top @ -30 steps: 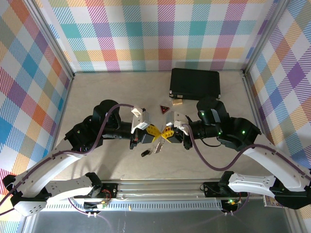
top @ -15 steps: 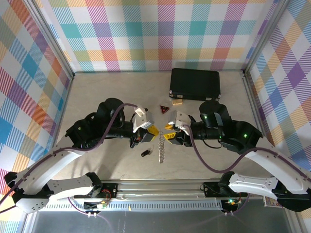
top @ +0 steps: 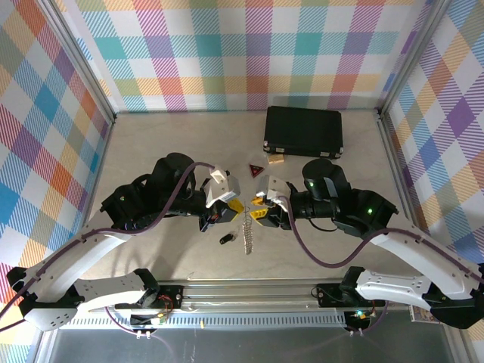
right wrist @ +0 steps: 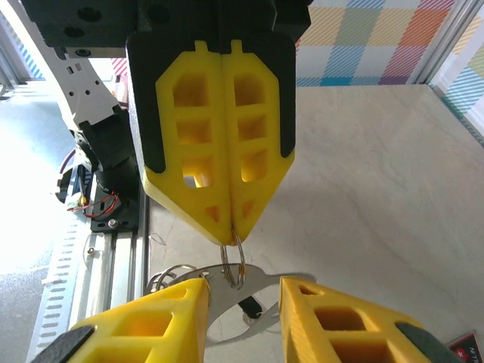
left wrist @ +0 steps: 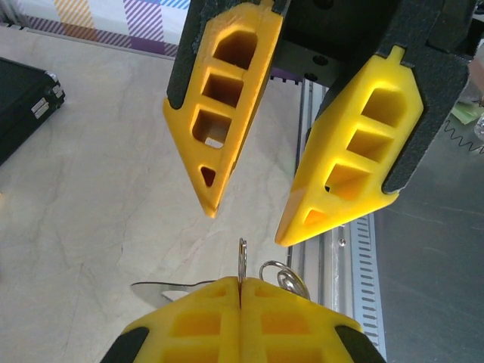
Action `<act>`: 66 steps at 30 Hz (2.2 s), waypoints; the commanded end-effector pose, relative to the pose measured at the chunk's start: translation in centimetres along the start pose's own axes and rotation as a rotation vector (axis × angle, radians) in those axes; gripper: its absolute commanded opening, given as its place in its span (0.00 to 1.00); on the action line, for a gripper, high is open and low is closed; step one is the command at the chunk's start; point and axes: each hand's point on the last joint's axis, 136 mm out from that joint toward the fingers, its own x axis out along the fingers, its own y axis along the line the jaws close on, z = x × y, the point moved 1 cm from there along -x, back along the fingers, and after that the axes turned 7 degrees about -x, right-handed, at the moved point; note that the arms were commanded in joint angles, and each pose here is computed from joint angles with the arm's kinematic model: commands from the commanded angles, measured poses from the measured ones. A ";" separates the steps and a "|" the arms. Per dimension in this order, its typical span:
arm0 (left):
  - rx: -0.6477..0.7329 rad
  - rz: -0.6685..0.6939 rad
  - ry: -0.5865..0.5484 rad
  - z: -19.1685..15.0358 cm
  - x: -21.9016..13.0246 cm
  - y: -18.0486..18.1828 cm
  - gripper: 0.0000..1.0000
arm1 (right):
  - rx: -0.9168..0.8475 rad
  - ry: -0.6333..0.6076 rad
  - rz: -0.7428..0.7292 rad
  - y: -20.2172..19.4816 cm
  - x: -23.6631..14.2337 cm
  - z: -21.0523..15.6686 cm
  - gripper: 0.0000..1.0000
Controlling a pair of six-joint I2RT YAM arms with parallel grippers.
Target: Put the keys on the keyring
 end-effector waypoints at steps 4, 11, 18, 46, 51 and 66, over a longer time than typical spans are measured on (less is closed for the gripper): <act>0.033 -0.036 -0.022 0.8 0.1 -0.8 0.00 | 0.009 -0.026 0.044 0.4 0.9 0.4 0.29; 0.035 -0.045 -0.025 0.8 0.2 -0.9 0.00 | 0.013 -0.018 0.054 0.5 1.3 0.0 0.10; 0.012 -0.031 -0.068 0.8 -0.1 -0.9 0.12 | 0.007 -0.044 0.027 0.4 0.6 0.5 0.00; -0.024 -0.107 -0.331 3.5 -2.0 -2.6 0.20 | 0.017 -0.279 0.081 1.5 -1.3 4.5 0.00; -0.017 -0.112 -0.337 3.7 -2.1 -2.7 0.10 | 0.017 -0.286 0.085 1.5 -1.2 4.6 0.00; 0.006 -0.060 -0.296 2.7 -2.1 -2.2 0.11 | 0.021 -0.282 0.117 1.9 -1.5 4.6 0.00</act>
